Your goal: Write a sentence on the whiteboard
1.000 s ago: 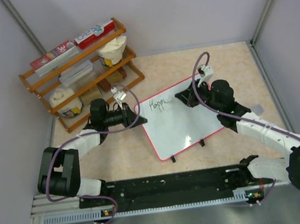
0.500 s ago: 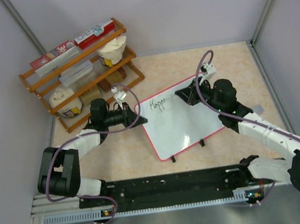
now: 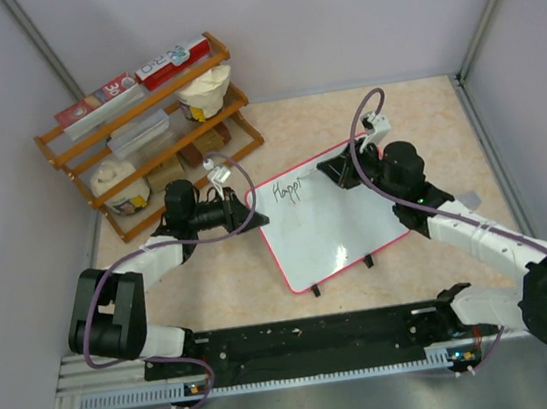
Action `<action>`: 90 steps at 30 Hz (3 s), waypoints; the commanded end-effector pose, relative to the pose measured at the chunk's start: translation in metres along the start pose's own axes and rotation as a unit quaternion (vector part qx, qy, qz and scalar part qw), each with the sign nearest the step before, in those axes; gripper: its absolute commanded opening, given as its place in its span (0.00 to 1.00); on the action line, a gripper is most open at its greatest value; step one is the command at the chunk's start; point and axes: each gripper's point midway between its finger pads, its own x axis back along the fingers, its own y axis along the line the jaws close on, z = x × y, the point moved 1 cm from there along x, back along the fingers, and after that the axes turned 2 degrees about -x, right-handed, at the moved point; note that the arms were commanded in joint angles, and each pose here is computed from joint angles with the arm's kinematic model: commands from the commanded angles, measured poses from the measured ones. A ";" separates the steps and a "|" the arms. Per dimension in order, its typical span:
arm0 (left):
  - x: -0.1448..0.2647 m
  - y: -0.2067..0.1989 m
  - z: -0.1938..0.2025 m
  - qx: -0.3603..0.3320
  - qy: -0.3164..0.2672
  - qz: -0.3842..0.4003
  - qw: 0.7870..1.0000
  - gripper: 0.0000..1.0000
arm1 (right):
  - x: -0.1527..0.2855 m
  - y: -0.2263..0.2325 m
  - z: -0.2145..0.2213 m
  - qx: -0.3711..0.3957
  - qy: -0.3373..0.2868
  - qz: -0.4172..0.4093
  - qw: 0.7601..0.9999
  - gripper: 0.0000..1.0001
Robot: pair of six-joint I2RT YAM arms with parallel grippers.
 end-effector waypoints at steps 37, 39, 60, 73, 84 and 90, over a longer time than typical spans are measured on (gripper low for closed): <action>-0.004 0.011 0.008 -0.052 0.012 -0.023 0.998 0.00 | 0.006 -0.015 0.000 0.014 -0.011 0.029 0.999 0.00; -0.004 0.011 0.008 -0.052 0.012 -0.023 0.998 0.00 | 0.007 -0.016 0.003 0.015 -0.007 0.031 0.999 0.00; -0.004 0.011 0.008 -0.051 0.012 -0.023 0.998 0.00 | 0.014 -0.018 0.014 0.009 0.003 0.028 1.000 0.00; -0.005 0.010 0.008 -0.053 0.012 -0.021 0.998 0.00 | 0.002 -0.013 -0.010 0.004 -0.024 0.036 0.999 0.00; -0.005 0.010 0.008 -0.053 0.012 -0.020 0.998 0.00 | 0.003 -0.018 -0.018 -0.003 -0.036 0.048 0.998 0.00; -0.005 0.010 0.009 -0.052 0.013 -0.020 0.998 0.00 | 0.005 -0.024 -0.019 -0.010 -0.041 0.058 0.997 0.00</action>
